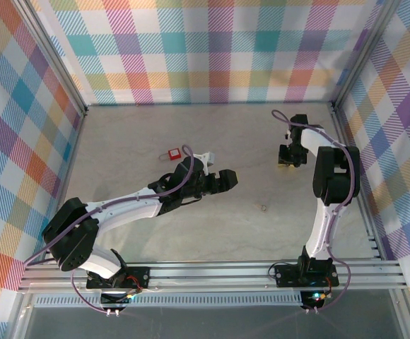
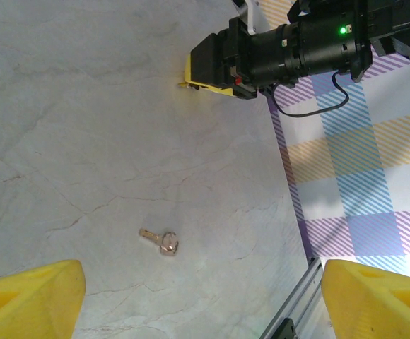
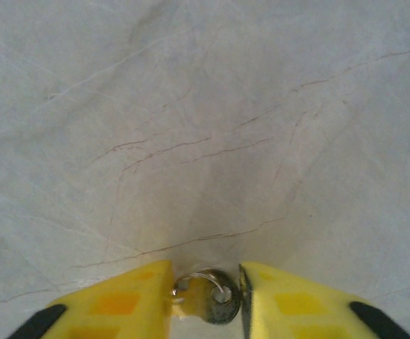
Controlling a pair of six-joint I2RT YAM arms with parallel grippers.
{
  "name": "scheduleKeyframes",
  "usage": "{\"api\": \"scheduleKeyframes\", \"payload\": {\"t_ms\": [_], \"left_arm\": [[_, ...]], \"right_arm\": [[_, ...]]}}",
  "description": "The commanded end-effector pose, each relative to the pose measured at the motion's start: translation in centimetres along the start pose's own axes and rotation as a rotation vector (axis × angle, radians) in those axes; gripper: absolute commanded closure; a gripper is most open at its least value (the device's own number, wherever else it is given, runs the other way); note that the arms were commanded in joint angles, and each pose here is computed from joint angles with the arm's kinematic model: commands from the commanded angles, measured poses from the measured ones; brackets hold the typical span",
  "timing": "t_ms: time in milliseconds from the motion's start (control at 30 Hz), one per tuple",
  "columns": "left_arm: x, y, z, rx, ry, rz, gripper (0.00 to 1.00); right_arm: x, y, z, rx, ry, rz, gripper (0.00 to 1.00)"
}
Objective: Unlock with the key
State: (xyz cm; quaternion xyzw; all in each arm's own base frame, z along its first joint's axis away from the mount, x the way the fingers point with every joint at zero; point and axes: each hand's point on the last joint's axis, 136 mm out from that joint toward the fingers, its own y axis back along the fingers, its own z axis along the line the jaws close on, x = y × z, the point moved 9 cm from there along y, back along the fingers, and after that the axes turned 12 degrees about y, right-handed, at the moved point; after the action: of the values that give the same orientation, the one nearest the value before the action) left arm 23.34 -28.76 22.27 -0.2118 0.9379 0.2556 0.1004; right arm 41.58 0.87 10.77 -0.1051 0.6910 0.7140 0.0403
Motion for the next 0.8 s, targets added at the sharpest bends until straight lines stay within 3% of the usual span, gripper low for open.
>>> {"api": "scheduleKeyframes", "payload": {"t_ms": [0, 233, 467, 533, 633, 767], "left_arm": [[0.4, 0.6, -0.9, 0.017, -0.033, -0.003, 0.14], [0.3, 0.8, -0.8, 0.011, -0.037, -0.005, 0.14], [0.5, 0.8, -0.8, 0.007, -0.044, 0.002, 0.14], [0.6, 0.8, -0.9, 0.009, -0.048, 0.008, 0.14], [0.6, 1.1, -0.9, 0.008, -0.060, 0.006, 0.13], [0.7, 1.4, -0.8, 0.007, -0.070, 0.005, 0.13]], "right_arm": [[0.6, -1.8, 1.7, -0.052, -0.004, 0.061, 0.75], [2.3, -1.4, 2.5, -0.037, -0.046, 0.093, 0.90], [3.5, 0.3, 2.5, -0.029, -0.080, 0.061, 0.93], [3.5, 2.2, 2.6, -0.027, -0.087, 0.022, 0.82], [4.4, 5.3, 2.5, -0.007, -0.105, -0.038, 0.53], [6.0, 7.3, 1.8, 0.075, -0.100, -0.051, 0.46]]}}
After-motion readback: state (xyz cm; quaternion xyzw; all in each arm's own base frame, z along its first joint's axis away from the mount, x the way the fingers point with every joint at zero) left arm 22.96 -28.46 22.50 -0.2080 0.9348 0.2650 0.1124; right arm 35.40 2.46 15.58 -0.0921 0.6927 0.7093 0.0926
